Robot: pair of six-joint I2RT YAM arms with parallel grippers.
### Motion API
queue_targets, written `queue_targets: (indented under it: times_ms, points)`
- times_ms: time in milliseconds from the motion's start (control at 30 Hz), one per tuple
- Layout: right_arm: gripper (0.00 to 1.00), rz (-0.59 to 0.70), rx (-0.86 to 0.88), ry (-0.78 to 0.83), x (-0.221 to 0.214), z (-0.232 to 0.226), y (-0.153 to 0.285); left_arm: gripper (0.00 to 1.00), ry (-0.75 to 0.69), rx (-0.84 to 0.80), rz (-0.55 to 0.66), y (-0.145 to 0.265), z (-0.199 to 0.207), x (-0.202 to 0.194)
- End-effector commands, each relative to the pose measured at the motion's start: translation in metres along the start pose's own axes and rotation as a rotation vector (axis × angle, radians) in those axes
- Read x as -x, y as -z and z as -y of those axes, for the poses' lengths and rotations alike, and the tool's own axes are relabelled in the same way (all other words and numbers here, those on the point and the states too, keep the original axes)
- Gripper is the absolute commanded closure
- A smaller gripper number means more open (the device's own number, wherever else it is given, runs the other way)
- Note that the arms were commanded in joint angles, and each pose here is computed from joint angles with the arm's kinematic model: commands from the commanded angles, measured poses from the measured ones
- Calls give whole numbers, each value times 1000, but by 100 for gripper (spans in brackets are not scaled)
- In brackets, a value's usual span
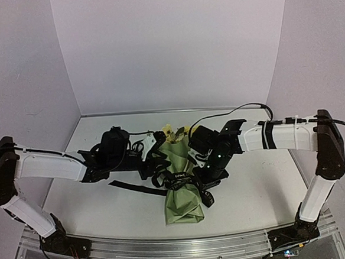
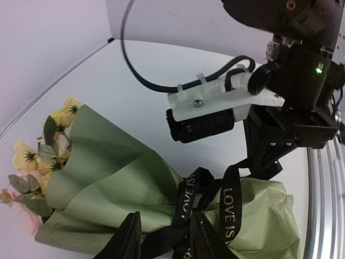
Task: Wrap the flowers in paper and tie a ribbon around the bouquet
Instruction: Cross the half-tied ribbon over the folded bouquet.
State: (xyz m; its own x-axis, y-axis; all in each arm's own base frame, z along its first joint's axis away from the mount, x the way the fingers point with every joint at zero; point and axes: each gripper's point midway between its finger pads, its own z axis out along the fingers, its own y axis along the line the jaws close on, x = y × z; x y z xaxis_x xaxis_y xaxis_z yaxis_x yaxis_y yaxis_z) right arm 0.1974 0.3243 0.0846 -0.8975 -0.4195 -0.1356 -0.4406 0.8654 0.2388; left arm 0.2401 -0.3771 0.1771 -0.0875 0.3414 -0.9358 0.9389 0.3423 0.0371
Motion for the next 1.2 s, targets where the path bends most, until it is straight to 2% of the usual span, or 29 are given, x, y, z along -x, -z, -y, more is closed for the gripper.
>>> queue_targets:
  times_ms: [0, 233, 467, 700, 833, 1033, 1167]
  points:
    - [100, 91, 0, -70, 11, 1, 10, 68, -93, -178, -97, -24, 18, -11]
    - [100, 106, 7, -99, 13, 0, 10, 67, -136, -230, -186, -51, 14, -21]
    - [100, 118, -1, -102, 14, 3, 11, 65, -152, -257, -287, -58, 14, -46]
    - [100, 129, 33, -117, 16, 3, 11, 65, -158, -270, -318, -66, 13, -56]
    - [100, 124, 56, -127, 17, 2, 11, 70, -157, -273, -313, -69, 13, -56]
    - [100, 116, 116, -125, 22, -4, 12, 85, -148, -272, -295, -69, 14, -51]
    - [100, 117, 216, -132, 31, -14, 11, 93, -148, -262, -266, -67, 14, -46]
